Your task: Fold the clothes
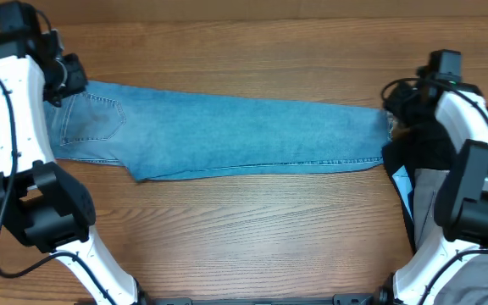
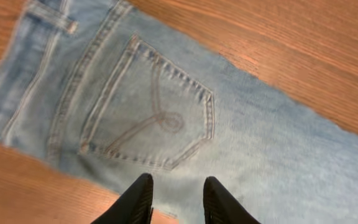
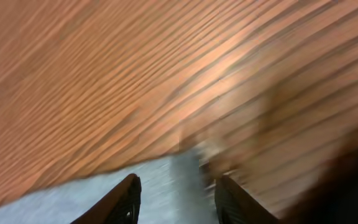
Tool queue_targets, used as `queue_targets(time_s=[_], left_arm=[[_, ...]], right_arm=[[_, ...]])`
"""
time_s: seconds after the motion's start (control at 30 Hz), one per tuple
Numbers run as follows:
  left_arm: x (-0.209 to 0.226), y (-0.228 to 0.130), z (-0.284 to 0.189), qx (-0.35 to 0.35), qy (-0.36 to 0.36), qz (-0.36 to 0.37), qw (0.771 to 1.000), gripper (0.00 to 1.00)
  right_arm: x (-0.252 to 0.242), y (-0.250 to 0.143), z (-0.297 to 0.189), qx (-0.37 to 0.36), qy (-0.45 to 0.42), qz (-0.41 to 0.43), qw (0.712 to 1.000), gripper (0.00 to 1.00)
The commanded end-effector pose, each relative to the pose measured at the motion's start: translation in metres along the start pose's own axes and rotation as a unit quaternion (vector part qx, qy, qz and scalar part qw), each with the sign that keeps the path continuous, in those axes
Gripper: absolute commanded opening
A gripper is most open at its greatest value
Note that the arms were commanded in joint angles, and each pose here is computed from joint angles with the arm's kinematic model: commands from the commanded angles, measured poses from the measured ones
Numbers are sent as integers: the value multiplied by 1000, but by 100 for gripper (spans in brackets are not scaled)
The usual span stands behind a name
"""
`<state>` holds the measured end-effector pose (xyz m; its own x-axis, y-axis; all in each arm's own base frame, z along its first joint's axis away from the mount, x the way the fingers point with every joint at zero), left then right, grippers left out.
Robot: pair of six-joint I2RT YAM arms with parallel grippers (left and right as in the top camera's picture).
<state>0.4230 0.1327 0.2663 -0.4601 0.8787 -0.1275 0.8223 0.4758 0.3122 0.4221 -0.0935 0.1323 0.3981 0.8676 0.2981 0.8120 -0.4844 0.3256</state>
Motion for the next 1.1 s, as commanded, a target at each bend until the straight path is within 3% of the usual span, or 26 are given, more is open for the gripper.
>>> queue_targets(time_s=[0.0,0.37,0.53,0.63,0.7,0.87,1.07], left_arm=[[1,-1,-20,-7,3,23,1000,30],[3,-7,-21,13,7,26,1000,30],[3,-8,-21,16,7,29,999,29],[4,-9,-21,20,10,29,999,29],[5,-9,-21,21,17,29,999,29],[5,-10,-21,23,17,29,999,29],[5,-10,-21,24,18,29,999,29]], right_arm=[[-9,13,-6,-26,-10,-20,999,43],[-4,-7,31,47,48,-37,997,40],[7,-10,29,60,131,-63,988,27],[7,-9,27,57,131,-63,988,8],[7,-2,19,44,132,-65,988,4],[12,18,-15,-10,117,-75,990,5],[-8,12,-6,-3,4,-65,998,31]])
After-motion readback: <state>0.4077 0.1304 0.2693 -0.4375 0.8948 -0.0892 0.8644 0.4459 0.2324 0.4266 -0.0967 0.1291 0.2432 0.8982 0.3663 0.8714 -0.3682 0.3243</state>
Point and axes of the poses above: each gripper's point midway between its finger pads, its own z axis out along the fingers, its own x axis along the line the jaws close on, y = z × x, the point moved 10 cm from there along -z, back along the fingers, and after that the axes turned 6 degrees about -z, right-handed, at the moved point
